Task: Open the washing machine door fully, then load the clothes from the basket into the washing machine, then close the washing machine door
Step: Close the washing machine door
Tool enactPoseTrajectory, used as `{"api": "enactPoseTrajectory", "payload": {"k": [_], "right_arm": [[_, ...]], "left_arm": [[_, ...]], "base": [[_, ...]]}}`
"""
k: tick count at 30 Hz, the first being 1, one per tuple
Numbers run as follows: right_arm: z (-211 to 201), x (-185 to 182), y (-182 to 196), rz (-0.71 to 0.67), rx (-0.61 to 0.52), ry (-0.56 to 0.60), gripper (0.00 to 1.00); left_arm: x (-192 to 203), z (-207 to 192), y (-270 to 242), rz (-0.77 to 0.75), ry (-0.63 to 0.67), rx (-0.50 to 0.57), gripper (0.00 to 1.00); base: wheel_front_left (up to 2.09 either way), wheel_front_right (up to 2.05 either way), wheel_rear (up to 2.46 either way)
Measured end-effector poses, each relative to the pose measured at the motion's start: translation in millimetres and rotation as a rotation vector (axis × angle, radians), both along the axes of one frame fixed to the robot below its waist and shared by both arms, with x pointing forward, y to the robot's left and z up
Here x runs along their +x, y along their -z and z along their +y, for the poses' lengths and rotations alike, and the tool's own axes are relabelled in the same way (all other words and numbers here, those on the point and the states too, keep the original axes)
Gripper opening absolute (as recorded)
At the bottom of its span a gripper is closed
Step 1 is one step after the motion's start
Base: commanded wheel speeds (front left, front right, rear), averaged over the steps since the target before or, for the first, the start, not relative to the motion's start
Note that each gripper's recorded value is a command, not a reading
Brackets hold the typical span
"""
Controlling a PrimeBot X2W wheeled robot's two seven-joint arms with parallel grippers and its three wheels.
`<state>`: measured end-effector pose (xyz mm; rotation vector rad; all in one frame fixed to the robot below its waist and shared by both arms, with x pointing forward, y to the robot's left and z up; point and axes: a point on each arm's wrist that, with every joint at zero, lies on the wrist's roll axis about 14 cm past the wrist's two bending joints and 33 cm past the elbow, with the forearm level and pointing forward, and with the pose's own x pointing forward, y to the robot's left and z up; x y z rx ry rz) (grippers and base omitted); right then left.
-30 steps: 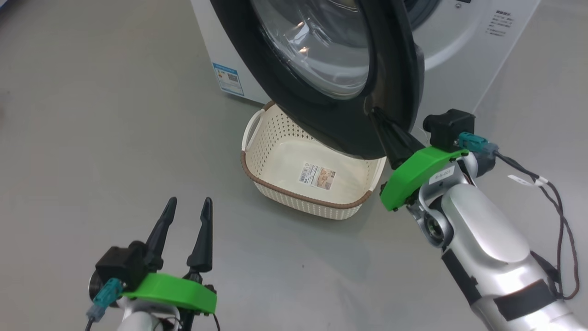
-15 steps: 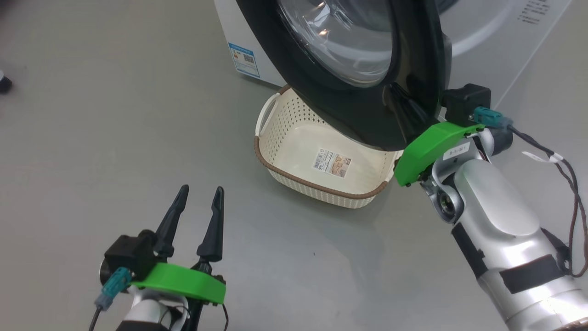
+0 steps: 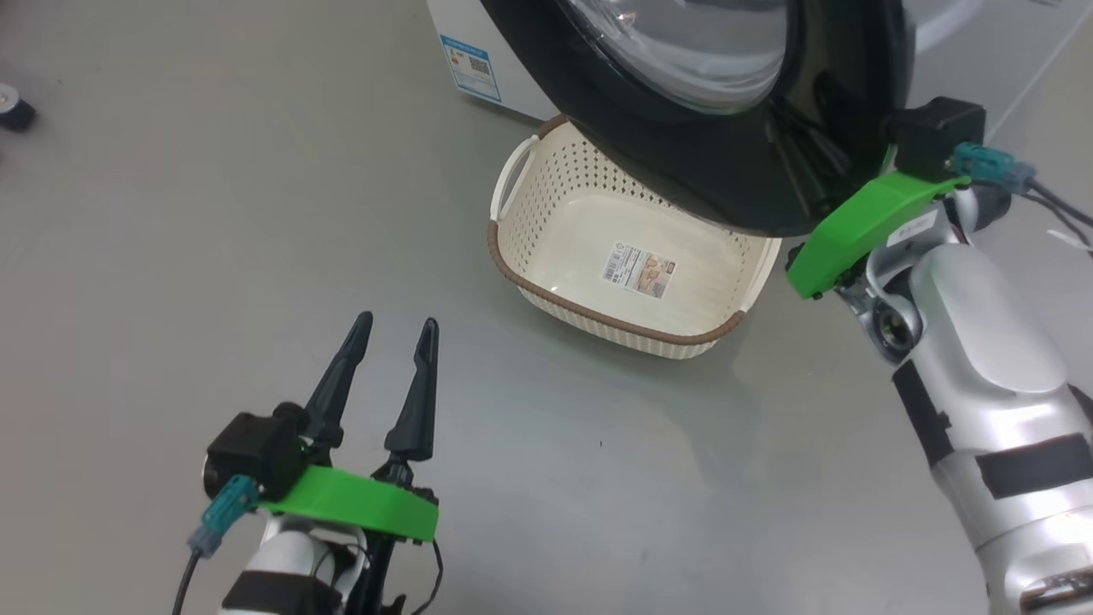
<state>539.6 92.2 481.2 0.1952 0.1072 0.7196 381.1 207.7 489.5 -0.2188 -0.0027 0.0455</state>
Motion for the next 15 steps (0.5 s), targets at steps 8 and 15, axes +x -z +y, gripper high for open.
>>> {"api": "enactPoseTrajectory", "payload": {"k": [8,15], "right_arm": [[-12,30,3,-0.015,-0.012,0.048,0.0],[-17,59,-2,-0.042,-0.034,0.076,0.0]], "left_arm": [[11,0,3,0.003,0.009,0.012,1.0],[18,2,5,0.007,0.002,0.013,1.0]], "base": [[0.0,0.0,0.0],[0.0,0.0,0.0]]}}
